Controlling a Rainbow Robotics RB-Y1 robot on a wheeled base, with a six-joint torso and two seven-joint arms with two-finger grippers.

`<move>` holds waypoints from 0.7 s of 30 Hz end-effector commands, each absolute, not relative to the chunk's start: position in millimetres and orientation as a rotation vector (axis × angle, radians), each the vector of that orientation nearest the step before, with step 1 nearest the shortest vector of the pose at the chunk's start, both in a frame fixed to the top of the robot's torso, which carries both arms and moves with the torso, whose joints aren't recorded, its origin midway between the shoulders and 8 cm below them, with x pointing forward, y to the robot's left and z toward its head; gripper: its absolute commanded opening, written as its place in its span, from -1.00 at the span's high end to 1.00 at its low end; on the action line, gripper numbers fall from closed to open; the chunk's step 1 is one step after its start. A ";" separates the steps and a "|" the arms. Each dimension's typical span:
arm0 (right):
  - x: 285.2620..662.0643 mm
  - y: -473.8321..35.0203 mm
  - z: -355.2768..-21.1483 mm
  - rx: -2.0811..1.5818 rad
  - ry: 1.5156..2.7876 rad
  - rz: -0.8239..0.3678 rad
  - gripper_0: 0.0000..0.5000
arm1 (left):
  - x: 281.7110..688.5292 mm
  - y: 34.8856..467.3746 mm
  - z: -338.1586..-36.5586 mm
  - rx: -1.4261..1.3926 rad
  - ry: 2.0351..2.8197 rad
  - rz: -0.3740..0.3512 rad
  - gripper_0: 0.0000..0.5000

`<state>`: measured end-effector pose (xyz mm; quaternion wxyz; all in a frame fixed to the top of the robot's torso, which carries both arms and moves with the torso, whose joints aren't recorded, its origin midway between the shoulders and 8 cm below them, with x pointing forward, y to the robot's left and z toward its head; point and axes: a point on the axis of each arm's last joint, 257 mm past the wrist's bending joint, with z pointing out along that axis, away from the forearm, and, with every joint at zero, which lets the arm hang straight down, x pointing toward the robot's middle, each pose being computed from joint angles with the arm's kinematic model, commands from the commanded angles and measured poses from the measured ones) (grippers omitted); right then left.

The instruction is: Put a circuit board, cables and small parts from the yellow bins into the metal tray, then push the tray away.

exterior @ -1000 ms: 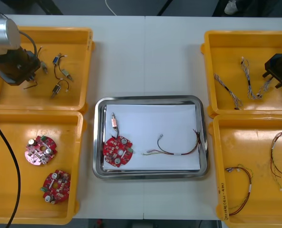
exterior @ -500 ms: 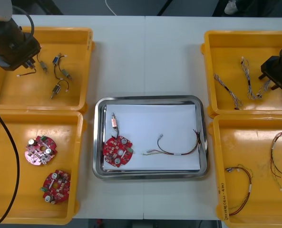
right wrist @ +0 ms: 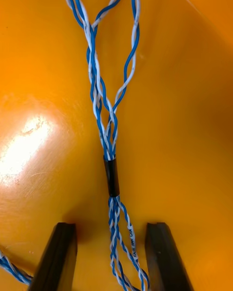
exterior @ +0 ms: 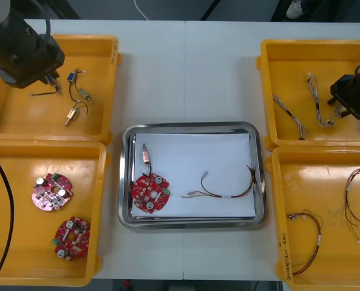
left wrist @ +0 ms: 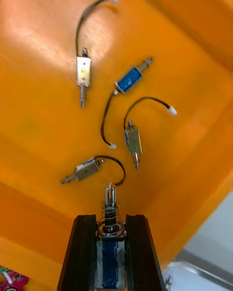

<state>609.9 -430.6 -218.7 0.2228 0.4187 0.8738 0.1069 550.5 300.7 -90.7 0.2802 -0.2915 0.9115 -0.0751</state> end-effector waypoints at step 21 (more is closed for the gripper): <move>608.5 -432.6 -178.4 0.951 2.511 0.200 1.00 | 523.1 260.4 -93.9 -0.485 2.498 -0.142 1.00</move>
